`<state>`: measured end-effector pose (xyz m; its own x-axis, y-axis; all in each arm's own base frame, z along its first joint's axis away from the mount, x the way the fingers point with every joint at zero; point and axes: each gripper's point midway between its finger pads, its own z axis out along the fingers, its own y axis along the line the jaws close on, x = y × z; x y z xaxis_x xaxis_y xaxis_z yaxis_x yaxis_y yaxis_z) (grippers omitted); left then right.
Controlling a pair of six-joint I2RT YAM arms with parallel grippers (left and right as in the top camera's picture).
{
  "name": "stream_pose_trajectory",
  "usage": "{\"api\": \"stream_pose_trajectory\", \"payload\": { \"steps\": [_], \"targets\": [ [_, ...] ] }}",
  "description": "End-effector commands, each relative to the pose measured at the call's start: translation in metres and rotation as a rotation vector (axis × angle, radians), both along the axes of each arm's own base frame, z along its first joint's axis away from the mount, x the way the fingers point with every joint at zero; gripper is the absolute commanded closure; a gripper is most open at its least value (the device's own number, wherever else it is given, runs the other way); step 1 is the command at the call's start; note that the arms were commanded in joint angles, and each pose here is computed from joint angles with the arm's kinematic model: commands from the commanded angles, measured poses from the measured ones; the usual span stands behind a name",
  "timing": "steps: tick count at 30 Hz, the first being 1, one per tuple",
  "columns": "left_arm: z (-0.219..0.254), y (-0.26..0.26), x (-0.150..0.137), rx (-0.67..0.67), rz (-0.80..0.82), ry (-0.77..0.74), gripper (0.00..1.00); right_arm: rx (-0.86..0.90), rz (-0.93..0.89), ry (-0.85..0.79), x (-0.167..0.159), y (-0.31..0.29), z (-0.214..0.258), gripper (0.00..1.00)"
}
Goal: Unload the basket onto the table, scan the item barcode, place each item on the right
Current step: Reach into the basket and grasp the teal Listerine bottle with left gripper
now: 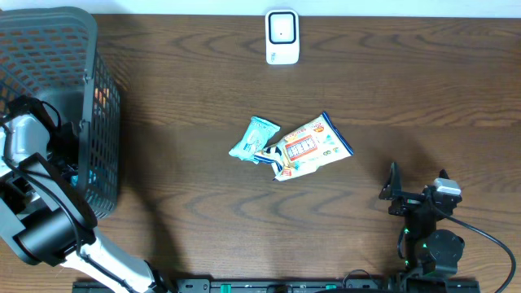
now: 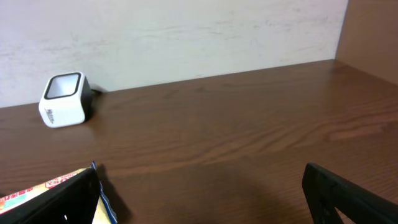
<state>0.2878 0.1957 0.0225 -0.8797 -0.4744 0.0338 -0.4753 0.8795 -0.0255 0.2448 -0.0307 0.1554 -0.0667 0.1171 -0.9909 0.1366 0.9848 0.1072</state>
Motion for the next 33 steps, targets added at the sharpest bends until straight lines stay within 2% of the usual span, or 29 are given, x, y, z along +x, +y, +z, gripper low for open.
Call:
{"api": "stream_pose_trajectory", "payload": {
  "steps": [1,2,13,14,15,18,19,23,29,33],
  "targets": [
    [-0.025,-0.008,-0.009,-0.049,0.003,0.061,0.13,-0.013,-0.008,0.004,0.0,-0.002,-0.001,0.01],
    [-0.025,-0.008,-0.008,-0.046,0.011,0.056,0.02,-0.012,-0.008,0.004,0.0,-0.002,-0.001,0.01],
    [-0.026,0.001,0.005,-0.011,0.012,0.001,0.0,-0.012,-0.008,0.004,0.0,-0.002,-0.001,0.01],
    [-0.026,0.002,0.006,-0.009,0.012,-0.002,0.15,-0.013,-0.008,0.004,0.0,-0.002,-0.001,0.01],
    [-0.026,0.002,0.006,-0.008,0.012,-0.003,0.24,-0.012,-0.008,0.004,0.0,-0.002,-0.001,0.01],
    [-0.026,0.004,0.008,-0.002,0.012,-0.011,0.47,-0.013,-0.008,0.004,0.0,-0.002,-0.001,0.01],
    [-0.026,0.004,0.009,0.0,0.012,-0.014,0.5,-0.013,-0.008,0.004,0.0,-0.002,-0.001,0.01],
    [-0.027,0.006,0.012,0.008,0.012,-0.026,0.56,-0.012,-0.008,0.004,0.0,-0.002,-0.001,0.01],
    [-0.021,0.007,0.013,0.016,0.013,-0.038,0.57,-0.013,-0.008,0.004,0.0,-0.002,-0.001,0.01],
    [0.002,0.012,0.021,0.051,0.024,-0.088,0.56,-0.013,-0.008,0.004,0.0,-0.002,-0.001,0.01]
  ]
}}
